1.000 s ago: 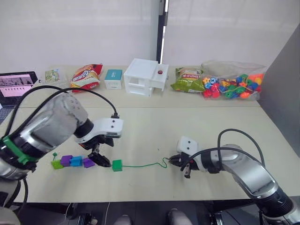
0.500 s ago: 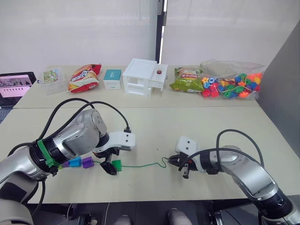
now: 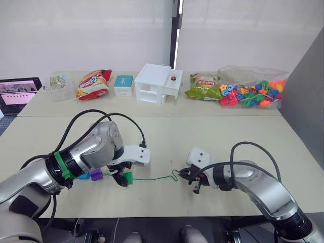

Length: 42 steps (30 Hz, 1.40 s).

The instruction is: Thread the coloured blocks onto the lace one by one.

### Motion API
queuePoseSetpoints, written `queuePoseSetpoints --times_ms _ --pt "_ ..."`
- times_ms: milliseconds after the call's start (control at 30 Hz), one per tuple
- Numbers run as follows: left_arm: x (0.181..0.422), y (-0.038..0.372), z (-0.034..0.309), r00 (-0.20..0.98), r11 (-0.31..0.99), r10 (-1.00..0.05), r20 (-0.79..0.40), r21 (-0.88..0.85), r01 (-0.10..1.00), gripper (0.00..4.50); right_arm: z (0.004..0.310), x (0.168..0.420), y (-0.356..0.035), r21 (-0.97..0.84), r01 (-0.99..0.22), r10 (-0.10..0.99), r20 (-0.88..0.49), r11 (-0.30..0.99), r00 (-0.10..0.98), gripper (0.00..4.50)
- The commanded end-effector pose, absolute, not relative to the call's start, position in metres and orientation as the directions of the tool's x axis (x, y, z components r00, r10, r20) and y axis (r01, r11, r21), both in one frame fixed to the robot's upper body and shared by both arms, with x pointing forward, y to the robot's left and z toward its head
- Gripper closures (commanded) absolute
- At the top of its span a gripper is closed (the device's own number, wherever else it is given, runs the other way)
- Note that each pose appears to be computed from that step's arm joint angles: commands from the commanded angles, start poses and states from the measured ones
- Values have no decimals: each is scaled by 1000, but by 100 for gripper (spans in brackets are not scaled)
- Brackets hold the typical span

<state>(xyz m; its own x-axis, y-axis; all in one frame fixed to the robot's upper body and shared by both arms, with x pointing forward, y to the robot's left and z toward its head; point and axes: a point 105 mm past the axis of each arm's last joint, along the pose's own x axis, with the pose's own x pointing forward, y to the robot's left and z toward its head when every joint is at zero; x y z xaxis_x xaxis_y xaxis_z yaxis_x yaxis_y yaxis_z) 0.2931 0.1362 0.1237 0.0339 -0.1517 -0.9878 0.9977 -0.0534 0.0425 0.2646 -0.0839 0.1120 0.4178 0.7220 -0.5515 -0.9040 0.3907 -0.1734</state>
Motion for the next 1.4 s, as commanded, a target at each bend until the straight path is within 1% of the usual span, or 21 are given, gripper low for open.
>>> queuePoseSetpoints --times_ms 33,133,167,233,333,433,533,600,633,833,933,1233,1300,1400 --pt "286 141 115 -11 -65 -133 -991 -2 998 215 119 260 -81 -179 -906 740 -528 384 418 450" --pt "285 143 115 -17 -70 -133 -991 -8 998 316 119 261 -85 -181 -902 732 -532 393 426 450" --pt "285 144 115 -18 -71 -133 -991 -8 997 331 119 261 -87 -183 -900 727 -535 397 430 450" --pt "286 147 115 -13 -70 -132 -991 -4 998 331 118 265 -98 -195 -889 703 -552 413 448 450" --pt "289 162 114 0 -48 -112 -994 5 999 331 121 272 -123 -223 -863 653 -576 453 492 450" --pt "288 177 114 -2 -24 -93 -996 1 1000 331 123 274 -144 -248 -843 609 -599 477 520 450" --pt "289 200 113 14 2 -49 -999 14 1000 331 124 276 -173 -283 -810 536 -632 514 560 450" --pt "288 219 113 25 34 -20 -999 24 999 331 127 278 -204 -334 -763 441 -660 553 609 450" --pt "288 223 113 27 40 -14 -1000 26 999 331 128 278 -213 -350 -750 414 -666 561 620 450" --pt "286 234 110 40 69 -7 -999 39 997 331 131 277 -245 -390 -680 307 -677 621 669 450" --pt "285 241 107 50 83 6 -999 50 995 331 132 276 -248 -384 -671 300 -678 634 671 450" --pt "283 238 104 54 91 -12 -998 53 994 331 124 273 -217 -342 -736 385 -681 584 622 450" --pt "282 232 104 67 69 -38 -997 64 996 331 113 270 -199 -304 -775 433 -690 554 580 450" --pt "282 223 102 93 51 -82 -992 89 995 331 100 270 -188 -286 -793 444 -703 538 556 450"
